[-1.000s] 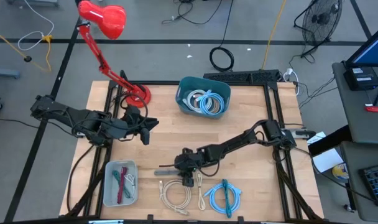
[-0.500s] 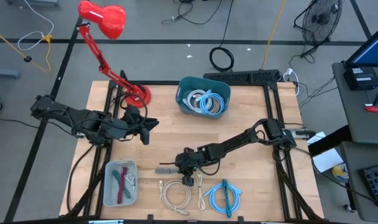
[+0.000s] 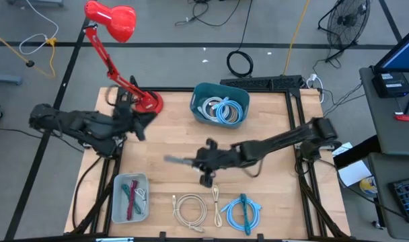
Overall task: Pick & Place USB Port
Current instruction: Put the dark gray charger cable into the gray bin
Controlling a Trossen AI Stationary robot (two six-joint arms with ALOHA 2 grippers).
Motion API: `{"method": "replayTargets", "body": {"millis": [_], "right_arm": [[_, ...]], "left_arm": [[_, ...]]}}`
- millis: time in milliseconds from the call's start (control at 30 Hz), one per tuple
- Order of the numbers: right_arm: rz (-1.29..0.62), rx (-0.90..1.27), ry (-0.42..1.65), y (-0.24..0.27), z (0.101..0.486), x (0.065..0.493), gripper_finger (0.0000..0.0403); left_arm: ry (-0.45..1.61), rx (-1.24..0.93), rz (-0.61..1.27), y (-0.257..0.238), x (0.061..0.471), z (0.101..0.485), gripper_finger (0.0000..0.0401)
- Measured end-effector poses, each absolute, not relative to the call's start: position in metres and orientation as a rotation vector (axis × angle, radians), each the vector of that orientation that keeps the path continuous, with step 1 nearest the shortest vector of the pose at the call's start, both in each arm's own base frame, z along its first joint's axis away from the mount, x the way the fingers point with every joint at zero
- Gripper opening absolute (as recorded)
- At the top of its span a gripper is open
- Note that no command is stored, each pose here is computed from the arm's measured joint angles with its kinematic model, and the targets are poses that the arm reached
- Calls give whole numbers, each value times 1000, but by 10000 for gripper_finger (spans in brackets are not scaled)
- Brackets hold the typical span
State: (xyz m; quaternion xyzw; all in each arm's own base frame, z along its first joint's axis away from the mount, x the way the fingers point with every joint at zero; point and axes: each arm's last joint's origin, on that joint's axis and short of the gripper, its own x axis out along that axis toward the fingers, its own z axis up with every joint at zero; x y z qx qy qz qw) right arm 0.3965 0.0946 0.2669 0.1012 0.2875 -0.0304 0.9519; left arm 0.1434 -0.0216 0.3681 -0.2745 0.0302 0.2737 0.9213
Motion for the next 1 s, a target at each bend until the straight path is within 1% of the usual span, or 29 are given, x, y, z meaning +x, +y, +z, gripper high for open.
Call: {"method": "replayTargets", "body": {"millis": [167, 267, 367, 533, 667, 900, 1000], "right_arm": [[-153, 229, 347, 83, 335, 365, 18], [-185, 235, 242, 78, 364, 348, 17], [-179, 246, 175, 74, 383, 335, 17], [-179, 258, 113, 73, 398, 323, 17], [-175, 254, 107, 75, 399, 323, 17], [-161, 269, 76, 78, 402, 323, 17], [-162, 268, 75, 77, 402, 324, 17]], "left_arm": [[-25, -577, 523, -13, 121, 381, 78], [-56, -575, 401, -18, 129, 381, 78], [-121, -569, 251, -26, 148, 372, 78], [-278, -599, 76, -34, 183, 347, 79], [-371, -603, -51, -33, 206, 345, 88], [-369, -593, -119, -27, 235, 353, 165], [-369, -588, -127, -25, 243, 357, 184]]}}
